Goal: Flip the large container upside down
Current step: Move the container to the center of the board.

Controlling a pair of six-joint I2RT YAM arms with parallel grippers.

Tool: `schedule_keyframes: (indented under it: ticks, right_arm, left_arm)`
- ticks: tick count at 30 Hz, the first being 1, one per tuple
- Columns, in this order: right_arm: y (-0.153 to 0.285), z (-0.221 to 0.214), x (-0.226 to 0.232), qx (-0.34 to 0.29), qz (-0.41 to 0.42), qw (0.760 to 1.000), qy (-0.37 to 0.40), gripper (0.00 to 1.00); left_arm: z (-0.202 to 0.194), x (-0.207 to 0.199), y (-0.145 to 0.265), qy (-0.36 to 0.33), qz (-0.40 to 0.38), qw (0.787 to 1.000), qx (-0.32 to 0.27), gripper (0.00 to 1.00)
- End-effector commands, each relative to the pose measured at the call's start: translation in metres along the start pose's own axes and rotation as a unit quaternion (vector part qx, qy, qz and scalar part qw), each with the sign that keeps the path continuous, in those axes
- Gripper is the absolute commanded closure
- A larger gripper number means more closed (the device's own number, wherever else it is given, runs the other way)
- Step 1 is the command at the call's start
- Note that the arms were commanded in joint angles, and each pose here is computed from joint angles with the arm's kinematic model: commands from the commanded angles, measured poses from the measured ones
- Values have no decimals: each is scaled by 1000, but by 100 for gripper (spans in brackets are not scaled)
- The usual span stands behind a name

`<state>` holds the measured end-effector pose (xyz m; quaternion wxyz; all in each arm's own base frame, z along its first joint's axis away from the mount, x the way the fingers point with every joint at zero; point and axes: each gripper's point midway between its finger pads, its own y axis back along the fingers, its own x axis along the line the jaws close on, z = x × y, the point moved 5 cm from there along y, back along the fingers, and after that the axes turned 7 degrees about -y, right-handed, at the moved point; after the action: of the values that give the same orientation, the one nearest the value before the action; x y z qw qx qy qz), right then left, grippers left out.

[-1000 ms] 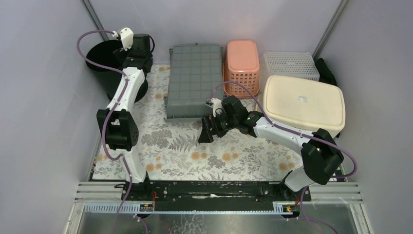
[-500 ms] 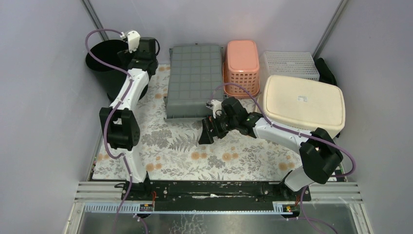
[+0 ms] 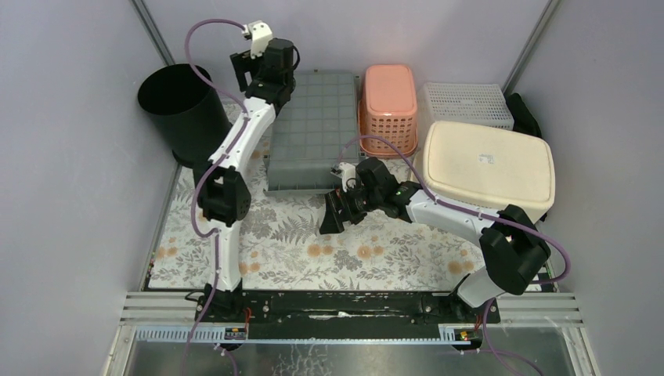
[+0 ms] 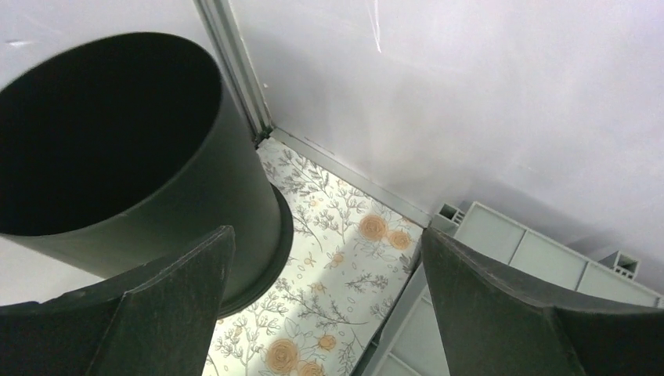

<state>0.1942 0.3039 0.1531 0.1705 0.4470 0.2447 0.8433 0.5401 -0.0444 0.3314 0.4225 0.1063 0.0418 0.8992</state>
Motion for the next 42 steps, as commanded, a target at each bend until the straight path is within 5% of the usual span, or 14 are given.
schedule_keyframes:
  ticks: [1,11,29,42]
  right_arm:
    - [7,7,10,-17,21,1000,12,0]
    - [3,6,8,-2,22,1000,2,1]
    - [-21,8,-1,76,-1,995,-57,0]
    - [-31,40,3,85,-34,995,-32,1]
  left_arm:
    - [-16,-18,-12,-34,6,999,5,4]
    - [-69,-33,-40,-102,44,993,-26,2]
    - [-81,33,-60,59,162,966,-193,0]
    - [-104,40,-5,37,167,974,-151,0]
